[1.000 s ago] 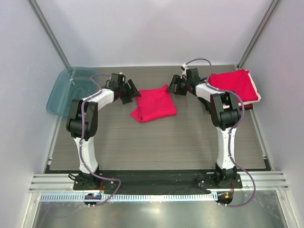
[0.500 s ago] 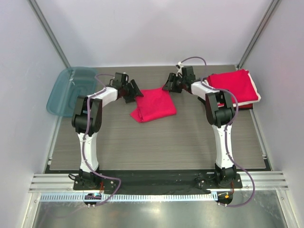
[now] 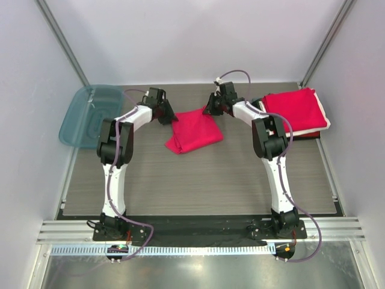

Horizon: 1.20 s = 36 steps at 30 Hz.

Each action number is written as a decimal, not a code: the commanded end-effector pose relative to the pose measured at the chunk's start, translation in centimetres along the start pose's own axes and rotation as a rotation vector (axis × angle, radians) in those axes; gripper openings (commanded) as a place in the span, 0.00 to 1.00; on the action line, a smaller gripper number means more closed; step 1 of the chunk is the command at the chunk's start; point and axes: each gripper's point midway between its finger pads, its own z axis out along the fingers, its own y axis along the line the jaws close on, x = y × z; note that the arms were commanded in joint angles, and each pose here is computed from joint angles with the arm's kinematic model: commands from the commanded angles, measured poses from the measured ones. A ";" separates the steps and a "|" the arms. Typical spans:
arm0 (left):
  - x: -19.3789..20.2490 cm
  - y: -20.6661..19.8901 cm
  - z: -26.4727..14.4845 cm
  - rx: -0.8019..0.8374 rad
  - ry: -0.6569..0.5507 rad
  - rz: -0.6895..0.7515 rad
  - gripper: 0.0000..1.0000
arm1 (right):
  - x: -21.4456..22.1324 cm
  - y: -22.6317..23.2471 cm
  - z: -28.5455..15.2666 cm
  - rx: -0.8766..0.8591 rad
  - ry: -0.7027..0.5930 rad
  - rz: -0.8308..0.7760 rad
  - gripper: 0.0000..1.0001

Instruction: Fold and stack the t-shirts

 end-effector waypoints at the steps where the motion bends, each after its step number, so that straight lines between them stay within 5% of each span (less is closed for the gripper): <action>1: 1.1 2.1 2.2 -0.086 0.032 0.017 0.25 | 0.9 -0.1 1.1 0.042 0.024 0.009 0.11; 3: 1.1 1.9 2.9 -0.086 0.033 0.017 0.19 | 0.3 0.6 1.2 0.034 0.010 -0.001 0.01; 6: 0.4 1.4 3.2 -0.086 0.007 0.029 0.00 | -0.4 1.9 0.7 0.000 -0.011 0.011 0.01; 18: -1.0 -6.1 -3.8 0.050 -0.157 0.115 0.00 | -5.2 5.0 -7.9 -0.017 -0.174 -0.037 0.01; 26: 2.4 -16.9 -11.2 0.235 -0.259 0.220 0.00 | -8.3 6.4 -20.6 -0.039 -0.371 -0.002 0.01; 36: 8.8 -32.1 -19.6 0.560 -0.319 0.307 0.00 | -11.6 1.3 -37.5 0.125 -0.602 0.135 0.01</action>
